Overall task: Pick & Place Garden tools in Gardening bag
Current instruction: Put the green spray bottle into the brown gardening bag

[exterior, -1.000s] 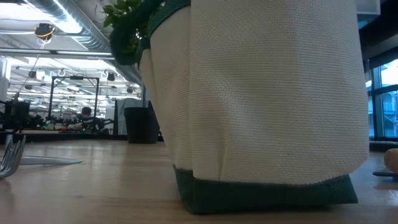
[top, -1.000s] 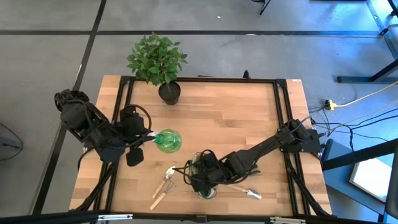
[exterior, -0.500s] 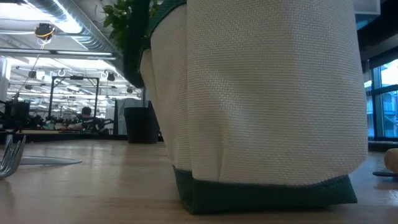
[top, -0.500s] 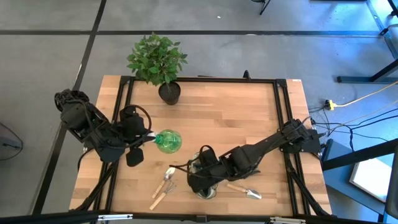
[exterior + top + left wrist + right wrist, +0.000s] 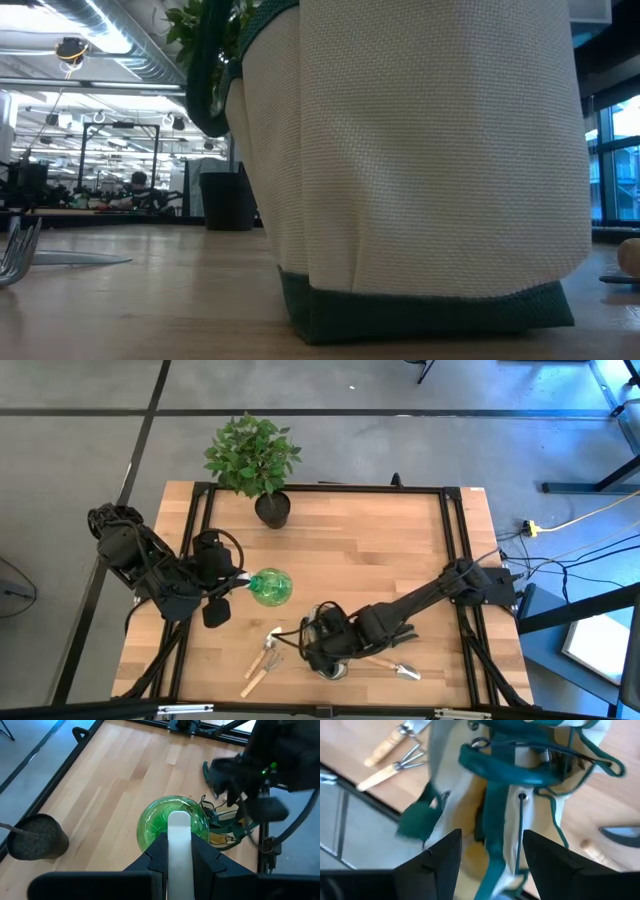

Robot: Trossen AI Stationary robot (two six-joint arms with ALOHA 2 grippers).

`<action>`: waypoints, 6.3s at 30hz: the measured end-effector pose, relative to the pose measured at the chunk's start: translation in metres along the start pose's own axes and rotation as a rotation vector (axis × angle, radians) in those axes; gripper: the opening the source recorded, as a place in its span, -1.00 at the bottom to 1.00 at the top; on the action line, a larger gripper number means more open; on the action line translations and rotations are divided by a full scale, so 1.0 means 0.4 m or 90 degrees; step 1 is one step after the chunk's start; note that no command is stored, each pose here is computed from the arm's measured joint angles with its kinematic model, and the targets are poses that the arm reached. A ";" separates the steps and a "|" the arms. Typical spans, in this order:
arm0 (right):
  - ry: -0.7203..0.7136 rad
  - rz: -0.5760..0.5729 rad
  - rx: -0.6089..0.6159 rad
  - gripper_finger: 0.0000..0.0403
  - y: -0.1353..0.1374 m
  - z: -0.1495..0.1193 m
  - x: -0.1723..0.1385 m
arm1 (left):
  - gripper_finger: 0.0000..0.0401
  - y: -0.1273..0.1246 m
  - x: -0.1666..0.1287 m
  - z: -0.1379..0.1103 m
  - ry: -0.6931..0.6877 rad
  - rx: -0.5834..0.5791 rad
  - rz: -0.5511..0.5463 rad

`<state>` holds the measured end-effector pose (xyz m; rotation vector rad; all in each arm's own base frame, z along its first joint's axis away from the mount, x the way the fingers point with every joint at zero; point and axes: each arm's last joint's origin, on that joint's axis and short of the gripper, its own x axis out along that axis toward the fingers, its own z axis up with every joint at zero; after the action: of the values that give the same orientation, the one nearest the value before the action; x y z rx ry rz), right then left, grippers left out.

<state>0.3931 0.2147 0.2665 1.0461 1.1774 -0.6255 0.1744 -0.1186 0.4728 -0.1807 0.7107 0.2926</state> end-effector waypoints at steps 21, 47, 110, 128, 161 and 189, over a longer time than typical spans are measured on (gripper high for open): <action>-0.015 -0.039 0.030 0.05 0.007 0.025 0.108 | -0.81 0.000 0.000 -0.001 0.003 0.010 -0.001; -0.060 -0.105 0.111 -0.61 -0.015 0.037 0.142 | -0.81 -0.001 0.000 -0.002 0.012 0.011 -0.008; -0.066 -0.005 -0.330 -1.00 0.056 0.134 -0.038 | -0.81 -0.015 -0.005 -0.013 0.043 0.001 -0.043; -0.079 -0.038 -0.305 -1.00 0.061 0.096 0.022 | -0.81 -0.015 -0.005 -0.013 0.040 0.005 -0.041; -0.132 -0.174 -0.182 -1.00 -0.004 0.074 -0.043 | -0.81 -0.037 0.003 -0.015 0.053 -0.006 -0.064; -0.031 -0.066 -0.081 -0.93 0.031 0.020 -0.045 | -0.81 -0.078 -0.045 -0.072 0.030 0.036 -0.083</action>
<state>0.4017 0.2107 0.2879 0.8618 1.2187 -0.6444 0.1539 -0.1591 0.4654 -0.1793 0.7489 0.1436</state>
